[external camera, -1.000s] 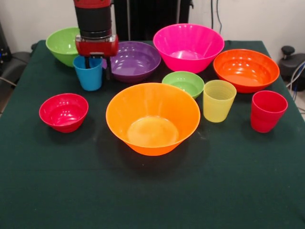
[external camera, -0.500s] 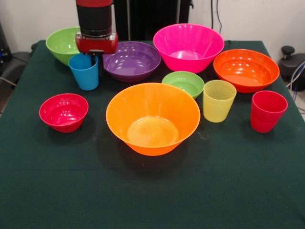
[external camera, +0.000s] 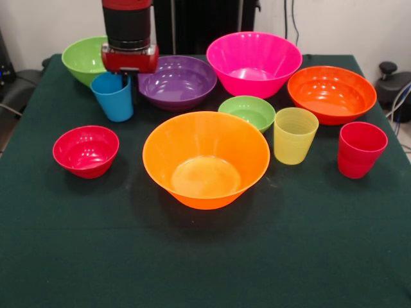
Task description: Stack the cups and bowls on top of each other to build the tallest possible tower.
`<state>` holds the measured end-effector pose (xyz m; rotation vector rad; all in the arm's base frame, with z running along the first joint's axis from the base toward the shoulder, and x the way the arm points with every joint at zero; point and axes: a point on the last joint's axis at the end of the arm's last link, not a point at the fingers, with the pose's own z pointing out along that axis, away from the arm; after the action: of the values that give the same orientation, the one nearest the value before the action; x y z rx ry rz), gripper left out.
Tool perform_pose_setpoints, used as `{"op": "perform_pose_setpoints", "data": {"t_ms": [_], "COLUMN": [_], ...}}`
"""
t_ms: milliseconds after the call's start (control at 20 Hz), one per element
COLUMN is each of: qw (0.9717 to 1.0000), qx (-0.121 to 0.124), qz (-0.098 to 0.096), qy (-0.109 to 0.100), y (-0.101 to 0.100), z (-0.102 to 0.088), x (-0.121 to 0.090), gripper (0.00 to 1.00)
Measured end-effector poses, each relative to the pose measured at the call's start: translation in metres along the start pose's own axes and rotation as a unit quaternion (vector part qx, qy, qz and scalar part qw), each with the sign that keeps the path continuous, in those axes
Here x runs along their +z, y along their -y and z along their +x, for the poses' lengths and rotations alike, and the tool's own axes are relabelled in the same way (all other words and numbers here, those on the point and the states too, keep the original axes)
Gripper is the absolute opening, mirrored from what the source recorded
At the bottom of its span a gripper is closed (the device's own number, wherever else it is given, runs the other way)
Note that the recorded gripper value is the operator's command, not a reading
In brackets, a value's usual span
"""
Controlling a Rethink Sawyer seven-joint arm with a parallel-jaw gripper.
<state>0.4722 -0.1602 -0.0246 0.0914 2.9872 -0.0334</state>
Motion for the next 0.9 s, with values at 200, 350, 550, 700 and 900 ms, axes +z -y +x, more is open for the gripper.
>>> {"op": "perform_pose_setpoints", "data": {"t_ms": [200,350,550,700,900], "qw": [0.9997,0.9991,0.9985,0.9984,0.9985], "qx": [0.02,0.028,0.028,0.023,0.013], "qz": [0.008,0.019,0.032,0.041,0.049], "qy": [-0.015,-0.027,-0.033,-0.03,-0.021], "y": [0.003,0.003,0.0,-0.007,-0.018], "z": [-0.016,-0.036,-0.061,-0.084,-0.106], "x": [-0.008,-0.019,-0.032,-0.042,-0.052], "gripper": [0.0,0.0,0.0,0.0,0.0]}}
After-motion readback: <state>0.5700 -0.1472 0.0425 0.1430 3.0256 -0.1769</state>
